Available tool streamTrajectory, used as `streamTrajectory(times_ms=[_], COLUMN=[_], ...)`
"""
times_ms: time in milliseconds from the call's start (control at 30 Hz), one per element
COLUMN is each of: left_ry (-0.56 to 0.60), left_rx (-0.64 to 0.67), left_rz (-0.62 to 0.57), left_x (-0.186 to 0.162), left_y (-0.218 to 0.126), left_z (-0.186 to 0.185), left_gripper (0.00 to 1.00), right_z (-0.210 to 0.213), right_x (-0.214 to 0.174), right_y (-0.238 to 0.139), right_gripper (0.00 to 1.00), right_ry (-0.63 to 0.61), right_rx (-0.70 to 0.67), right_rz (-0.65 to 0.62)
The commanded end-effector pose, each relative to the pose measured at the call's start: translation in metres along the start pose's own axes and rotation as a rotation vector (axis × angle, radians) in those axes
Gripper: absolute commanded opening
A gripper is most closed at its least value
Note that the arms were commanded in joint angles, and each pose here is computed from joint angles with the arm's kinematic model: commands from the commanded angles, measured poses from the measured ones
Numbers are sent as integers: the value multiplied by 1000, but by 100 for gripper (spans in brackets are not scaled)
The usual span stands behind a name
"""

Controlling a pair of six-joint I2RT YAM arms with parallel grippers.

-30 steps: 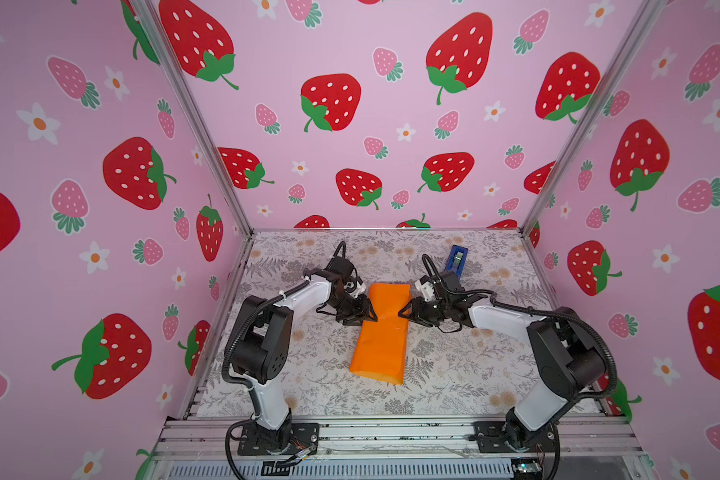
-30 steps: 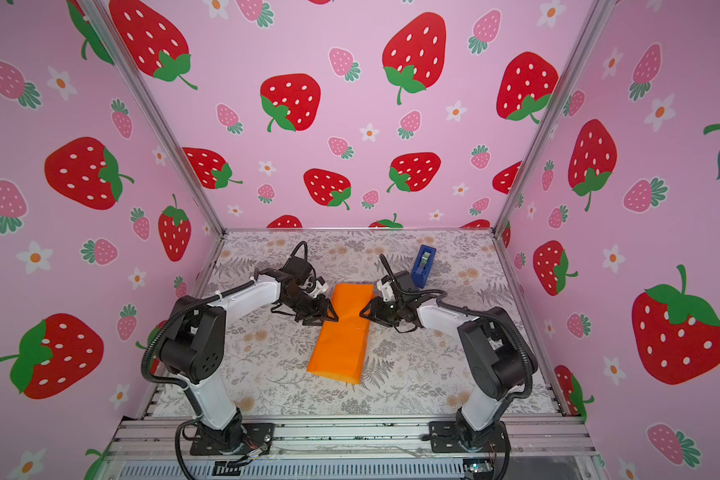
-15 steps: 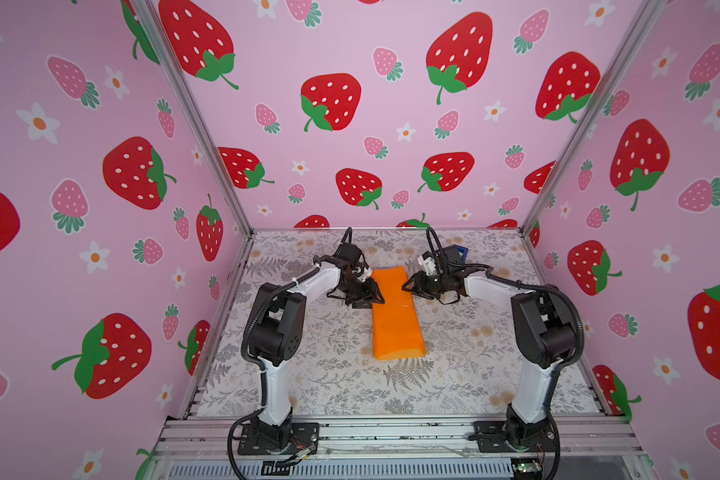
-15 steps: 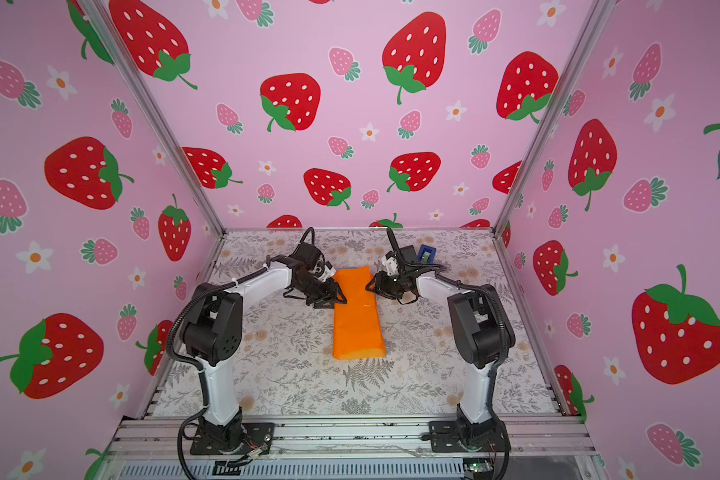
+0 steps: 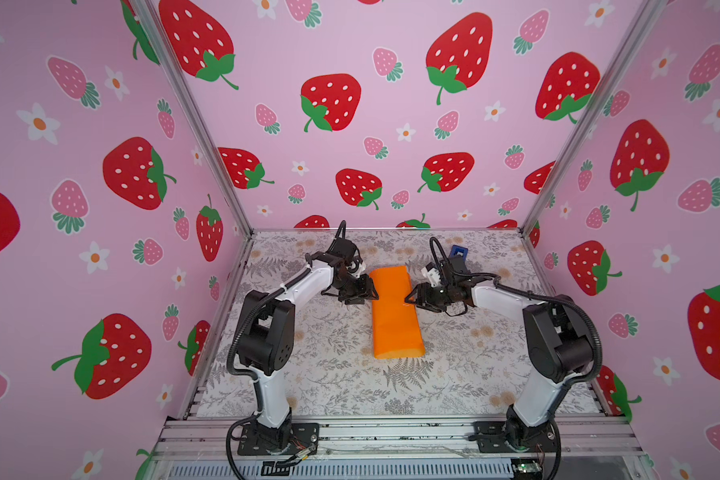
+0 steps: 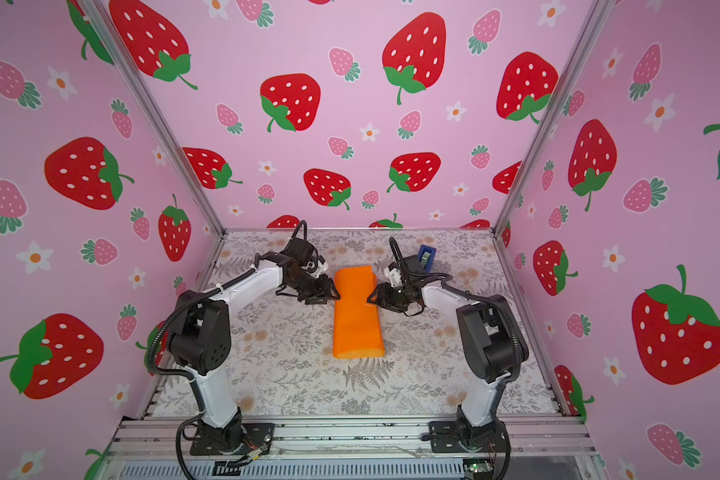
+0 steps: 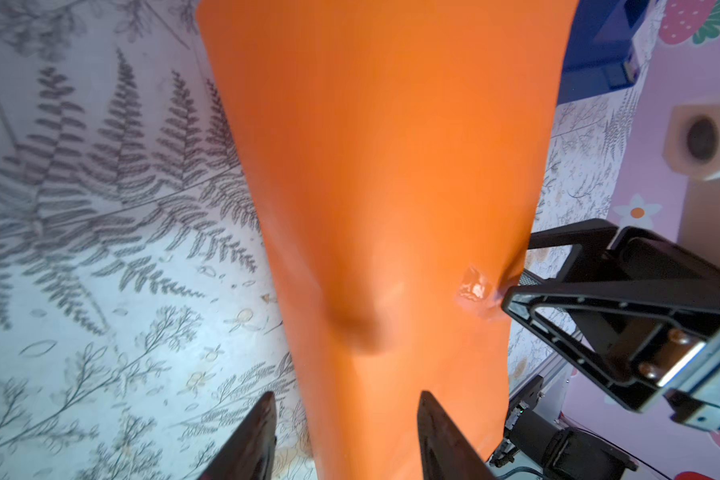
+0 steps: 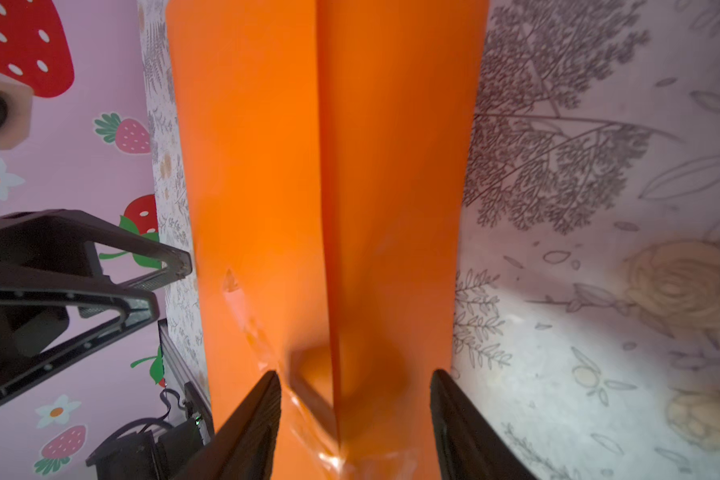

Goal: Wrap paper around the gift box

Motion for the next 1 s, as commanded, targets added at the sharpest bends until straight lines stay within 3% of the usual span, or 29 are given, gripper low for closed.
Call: streamTrajectory(times_ms=[0,167,300,400,533,667,767,900,967], left_ry=[35,116,169,181,40,-50,-28,-32,-30], left_rx=[133,219,221,152,-43,-178,-159,-118,-79], left_rz=[-80,-281,-474,-558,-672,-731,-716,-669,-623], left_x=[-12,-17,-22,-22,-22,-24,-28,-35,-43], left_y=[-26,-71,-110,-129,-145,-154,-155,-149,-139], left_z=[-5,-9,-10,-6,24,54,54,45,38], left_gripper=[57,57,73,82,99,99,100,87,85], right_z=[19,24,29,32,38,42,39,34,32], right_x=[-10,-10,-12,-18,-24,-27,-35,-45,-51], right_y=[-1,-21,-37,-48,-62,-63,-59,-54,-52], right_gripper=[58,59,60,62,66,71,74,85,89], right_ry=[-29,-59,-93,-137,-179,-199,-209,-222,-232], right_rx=[92,-33,-61,-73,-113,-112,-93,-132,-127], right_rz=[26,-65,-156,-251,-352,-288,-259,-243,-234])
Point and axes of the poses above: each gripper's point midway between its finger pads, its own y axis out along the fingers, its own z axis along the line the jaws close on, x = y × z, the point moved 10 cm from there along -y, back along the fingers, and after that the axes turned 4 degrees about y, right-handed, at the moved point
